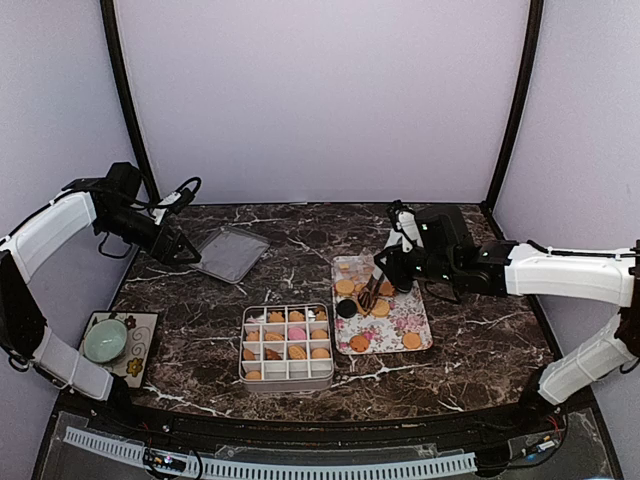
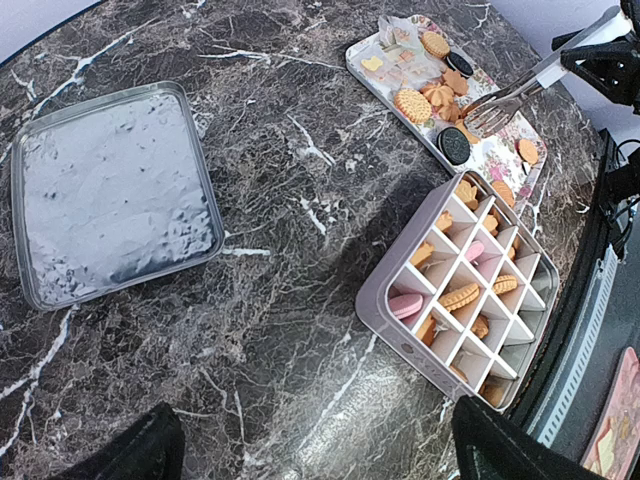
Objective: Pack the cookies
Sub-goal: Pick up the fake cookies from the plate, then place the fake cookies in the empty pocket of the box.
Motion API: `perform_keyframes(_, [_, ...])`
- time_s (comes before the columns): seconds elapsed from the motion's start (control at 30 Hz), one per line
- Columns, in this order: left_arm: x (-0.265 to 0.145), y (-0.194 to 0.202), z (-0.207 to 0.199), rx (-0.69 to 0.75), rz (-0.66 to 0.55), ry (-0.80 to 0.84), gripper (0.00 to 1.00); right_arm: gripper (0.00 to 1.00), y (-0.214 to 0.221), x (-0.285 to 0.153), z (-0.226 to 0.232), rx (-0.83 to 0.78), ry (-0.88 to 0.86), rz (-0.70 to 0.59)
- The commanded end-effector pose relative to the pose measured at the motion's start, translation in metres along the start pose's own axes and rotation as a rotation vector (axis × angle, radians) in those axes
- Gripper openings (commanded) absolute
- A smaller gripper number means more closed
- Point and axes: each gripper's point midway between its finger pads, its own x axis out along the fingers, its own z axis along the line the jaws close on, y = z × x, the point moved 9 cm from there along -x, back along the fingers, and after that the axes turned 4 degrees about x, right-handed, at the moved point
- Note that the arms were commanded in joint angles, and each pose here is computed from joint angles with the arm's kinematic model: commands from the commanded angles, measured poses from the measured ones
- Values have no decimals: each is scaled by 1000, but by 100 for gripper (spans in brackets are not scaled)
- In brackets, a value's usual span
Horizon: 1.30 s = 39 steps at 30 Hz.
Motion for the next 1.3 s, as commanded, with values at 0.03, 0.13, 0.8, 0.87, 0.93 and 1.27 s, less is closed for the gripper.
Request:
perform_keyframes(0.03, [1,6,-2,-6,11,16,96,0,-31,-25,5,23,-38,-105])
perform_keyframes(0.13, [2,8,-2,-8,16,13,96,0,-44,-40,9,16,-66,-130])
perform_keyframes(0.8, [5,13,4,-34,36,-32,99,0,-31,-67,191,-239,-501,-18])
perform_keyframes(0.87, [5,13,4,-38,39,-28,98,0,-17,-60,205,-280,-499,21])
perform_keyframes(0.93, [5,14,3,-40,40,-24,98,0,-9,-57,214,-308,-494,40])
perform_keyframes(1.27, [4,14,2,-42,39,-17,98,0,8,-51,223,-327,-499,75])
